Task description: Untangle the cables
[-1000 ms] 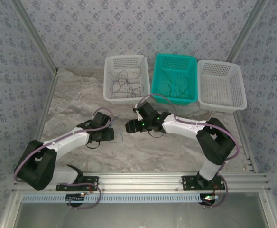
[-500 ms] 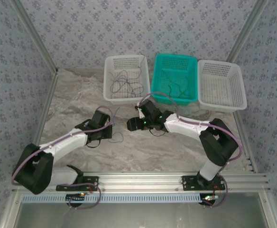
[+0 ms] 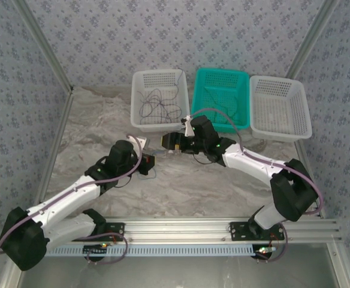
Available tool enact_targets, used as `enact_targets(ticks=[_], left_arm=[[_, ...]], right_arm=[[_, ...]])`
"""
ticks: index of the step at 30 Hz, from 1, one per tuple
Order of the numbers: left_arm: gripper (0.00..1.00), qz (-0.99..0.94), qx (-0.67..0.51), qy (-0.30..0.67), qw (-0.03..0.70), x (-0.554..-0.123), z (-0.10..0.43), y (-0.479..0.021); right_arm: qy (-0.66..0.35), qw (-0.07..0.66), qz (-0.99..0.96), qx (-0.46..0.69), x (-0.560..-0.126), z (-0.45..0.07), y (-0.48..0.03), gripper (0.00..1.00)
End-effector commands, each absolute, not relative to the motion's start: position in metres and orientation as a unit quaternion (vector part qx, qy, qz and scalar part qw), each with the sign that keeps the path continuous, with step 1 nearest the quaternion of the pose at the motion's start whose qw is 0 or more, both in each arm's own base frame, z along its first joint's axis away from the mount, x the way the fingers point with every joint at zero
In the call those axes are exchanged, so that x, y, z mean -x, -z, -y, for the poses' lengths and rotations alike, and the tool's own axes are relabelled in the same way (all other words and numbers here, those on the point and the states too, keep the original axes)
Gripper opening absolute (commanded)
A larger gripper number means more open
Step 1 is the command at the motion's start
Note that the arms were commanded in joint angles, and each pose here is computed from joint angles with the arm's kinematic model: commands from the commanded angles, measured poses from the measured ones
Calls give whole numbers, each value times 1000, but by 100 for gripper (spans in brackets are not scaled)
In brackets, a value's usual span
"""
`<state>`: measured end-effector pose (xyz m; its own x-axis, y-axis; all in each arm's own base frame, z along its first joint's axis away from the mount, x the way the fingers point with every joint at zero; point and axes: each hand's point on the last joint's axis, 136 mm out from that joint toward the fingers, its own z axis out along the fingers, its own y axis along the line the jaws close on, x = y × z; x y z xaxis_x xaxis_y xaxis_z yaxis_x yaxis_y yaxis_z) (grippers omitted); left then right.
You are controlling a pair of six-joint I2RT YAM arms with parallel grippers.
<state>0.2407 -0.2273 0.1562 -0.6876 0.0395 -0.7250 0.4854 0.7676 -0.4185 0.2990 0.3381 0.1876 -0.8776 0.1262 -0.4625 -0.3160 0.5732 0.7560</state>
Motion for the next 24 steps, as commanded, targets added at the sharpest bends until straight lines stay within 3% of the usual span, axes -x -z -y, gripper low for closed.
enact_targets(ticks=[1,5,8,13,19,24], left_arm=[[0,-842,-175,325,394,-245,243,-182],[0,-827,-184,339,410,-245,253,-196],[0,-824,-187,335,416,-245,254,-200],[0,-840,-176,304,415,-246,244,-189],[0,-916,-109,120,366,-254,181,-136],[2,-912,-123,167,355,-254,203,-138]], right_arm=[[-502,233,-832,44,-296,-348,-203,76],[-512,228,-828,26,-300,-353,-198,60],[-510,231,-828,19,-304,-353,-195,43],[-490,259,-832,-19,-319,-329,-195,0],[-482,331,-802,-122,-350,-251,-213,0],[-449,374,-807,-89,-348,-237,-242,0]])
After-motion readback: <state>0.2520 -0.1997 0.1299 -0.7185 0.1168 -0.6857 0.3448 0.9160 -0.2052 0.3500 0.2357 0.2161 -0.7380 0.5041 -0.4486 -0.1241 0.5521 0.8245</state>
